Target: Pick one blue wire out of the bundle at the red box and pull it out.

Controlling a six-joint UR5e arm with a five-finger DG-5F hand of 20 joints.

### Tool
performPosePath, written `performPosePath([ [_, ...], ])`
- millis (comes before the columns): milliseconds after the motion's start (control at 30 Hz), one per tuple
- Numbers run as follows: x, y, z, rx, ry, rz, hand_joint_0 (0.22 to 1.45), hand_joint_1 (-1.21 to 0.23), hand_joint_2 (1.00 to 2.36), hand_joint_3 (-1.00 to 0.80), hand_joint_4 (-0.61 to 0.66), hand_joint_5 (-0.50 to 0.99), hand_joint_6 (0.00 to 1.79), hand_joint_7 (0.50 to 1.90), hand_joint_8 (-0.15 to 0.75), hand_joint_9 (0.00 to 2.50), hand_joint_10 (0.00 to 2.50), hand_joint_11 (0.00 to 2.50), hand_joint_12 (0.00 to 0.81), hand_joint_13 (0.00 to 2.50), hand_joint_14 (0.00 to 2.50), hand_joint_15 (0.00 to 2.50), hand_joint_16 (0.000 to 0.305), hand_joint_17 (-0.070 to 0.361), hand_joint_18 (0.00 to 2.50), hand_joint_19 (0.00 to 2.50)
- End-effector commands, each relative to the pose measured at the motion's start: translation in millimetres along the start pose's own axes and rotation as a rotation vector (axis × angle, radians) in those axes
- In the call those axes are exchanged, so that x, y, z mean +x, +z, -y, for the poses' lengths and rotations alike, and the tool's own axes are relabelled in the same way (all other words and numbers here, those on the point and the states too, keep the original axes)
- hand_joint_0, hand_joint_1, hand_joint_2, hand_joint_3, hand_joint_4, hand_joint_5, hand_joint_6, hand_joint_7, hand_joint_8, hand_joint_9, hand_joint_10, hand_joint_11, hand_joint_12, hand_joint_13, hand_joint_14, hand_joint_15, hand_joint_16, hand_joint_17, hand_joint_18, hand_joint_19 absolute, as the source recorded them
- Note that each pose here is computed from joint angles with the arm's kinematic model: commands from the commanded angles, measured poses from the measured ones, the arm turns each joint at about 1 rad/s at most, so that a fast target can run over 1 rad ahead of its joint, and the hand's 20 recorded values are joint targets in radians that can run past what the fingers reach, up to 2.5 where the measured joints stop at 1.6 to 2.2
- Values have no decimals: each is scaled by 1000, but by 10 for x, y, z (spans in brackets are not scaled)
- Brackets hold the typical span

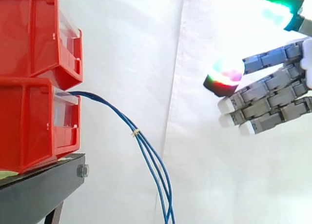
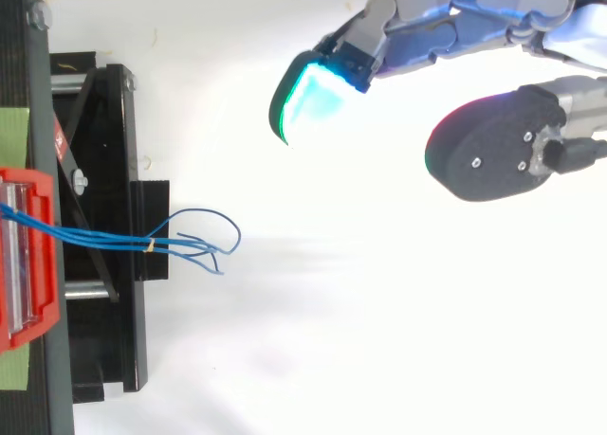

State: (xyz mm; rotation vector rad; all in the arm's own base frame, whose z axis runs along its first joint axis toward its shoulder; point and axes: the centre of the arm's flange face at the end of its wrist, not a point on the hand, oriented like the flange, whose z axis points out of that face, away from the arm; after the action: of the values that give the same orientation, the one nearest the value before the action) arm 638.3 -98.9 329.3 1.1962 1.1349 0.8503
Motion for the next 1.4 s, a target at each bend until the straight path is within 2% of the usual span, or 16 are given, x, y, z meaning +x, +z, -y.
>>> performPosePath([
  [0,58,37,108,16,-28,20,523,-466,1003,-463,364,-171,502,787,347,642,3,133,424,386,4,75,59,133,304,180],
  [33,61,52,158,20,-30,23,523,-467,1003,-462,362,-172,502,787,350,644,3,135,424,387,2,73,59,133,305,183],
  [167,95,136,140,-35,-30,61,523,-468,1003,-462,364,-171,502,790,350,644,3,140,424,390,2,71,59,133,306,182],
  [200,140,188,227,-39,-67,97,523,-469,1003,-463,365,-171,502,790,348,646,3,147,425,395,2,78,59,133,306,187],
  [267,165,209,295,-32,-76,103,523,-470,1003,-462,367,-171,502,789,349,647,3,149,425,394,3,81,59,133,310,181],
  [333,237,300,398,-34,-73,121,523,-472,1003,-464,367,-170,503,794,351,652,4,162,425,396,1,79,59,133,310,185],
  [467,338,464,499,-30,-72,120,523,-472,1003,-464,369,-169,502,795,348,654,4,164,425,396,2,85,59,133,311,189],
  [667,431,569,593,-28,-76,123,525,-474,1003,-462,371,-168,502,796,350,659,4,164,428,406,3,83,59,133,316,192],
  [833,577,652,724,-30,-81,123,525,-474,1003,-461,378,-165,503,798,350,665,4,172,427,409,3,91,59,133,320,200],
  [867,613,683,764,-31,-80,120,525,-476,1004,-461,379,-165,502,798,350,664,4,178,427,410,3,91,59,133,322,209],
  [967,832,873,1008,-41,-60,104,525,-477,1003,-461,378,-165,502,800,351,669,5,180,427,412,3,92,59,133,328,208],
  [1033,973,978,1100,-50,-41,86,526,-477,1003,-464,381,-164,503,804,352,670,4,180,427,415,4,98,59,134,334,206],
  [1133,1041,988,1099,-55,-42,80,526,-480,1002,-466,382,-162,503,813,354,677,5,194,427,417,4,99,59,133,349,211],
  [1200,1117,1001,1064,-72,-43,75,526,-484,1003,-463,386,-161,503,823,354,677,5,189,428,420,4,103,59,133,351,223],
  [1367,1217,991,1028,-86,-72,69,528,-495,1002,-466,393,-157,503,856,353,678,5,197,430,427,4,114,59,133,360,220],
])
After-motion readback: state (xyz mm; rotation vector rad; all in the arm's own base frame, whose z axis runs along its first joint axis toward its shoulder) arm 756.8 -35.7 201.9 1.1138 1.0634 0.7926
